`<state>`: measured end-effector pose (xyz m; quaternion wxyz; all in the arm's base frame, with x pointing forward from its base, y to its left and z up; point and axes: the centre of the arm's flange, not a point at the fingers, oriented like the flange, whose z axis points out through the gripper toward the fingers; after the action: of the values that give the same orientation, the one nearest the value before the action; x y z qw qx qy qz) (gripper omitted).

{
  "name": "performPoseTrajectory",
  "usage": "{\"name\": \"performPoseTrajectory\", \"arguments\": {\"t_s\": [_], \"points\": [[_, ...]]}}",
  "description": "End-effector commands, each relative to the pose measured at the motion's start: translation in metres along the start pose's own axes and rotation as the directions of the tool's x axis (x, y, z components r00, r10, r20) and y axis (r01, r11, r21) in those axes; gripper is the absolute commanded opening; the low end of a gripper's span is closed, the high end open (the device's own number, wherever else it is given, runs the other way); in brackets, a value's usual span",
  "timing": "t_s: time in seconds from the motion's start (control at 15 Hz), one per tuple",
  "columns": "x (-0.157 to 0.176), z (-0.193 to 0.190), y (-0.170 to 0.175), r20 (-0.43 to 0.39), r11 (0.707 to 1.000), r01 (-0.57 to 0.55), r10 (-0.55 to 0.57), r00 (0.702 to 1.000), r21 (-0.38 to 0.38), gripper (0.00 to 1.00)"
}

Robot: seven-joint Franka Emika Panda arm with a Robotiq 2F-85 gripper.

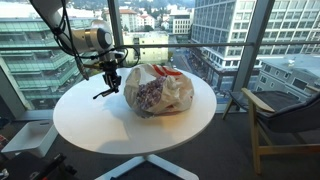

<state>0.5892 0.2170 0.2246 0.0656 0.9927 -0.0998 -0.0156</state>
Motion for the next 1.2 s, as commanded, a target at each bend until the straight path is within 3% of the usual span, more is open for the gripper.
{"name": "performPoseTrajectory", "arguments": {"t_s": [0.0,0.2,0.4,0.87,1.13], "points": [[0.001,-0.085,0.047,0.058,0.998,-0.061,0.062,0.996,-0.014,0.11],[0.016,-0.135,0.096,0.053,0.988,-0.149,0.151,0.987,-0.033,0.11],[0.040,-0.152,0.143,0.045,0.971,-0.236,0.238,0.970,-0.047,0.11],[0.091,-0.075,0.191,0.079,0.946,-0.302,0.312,0.947,-0.119,0.11],[0.120,-0.027,0.177,0.002,0.956,-0.250,0.253,0.967,-0.153,0.09]]}}
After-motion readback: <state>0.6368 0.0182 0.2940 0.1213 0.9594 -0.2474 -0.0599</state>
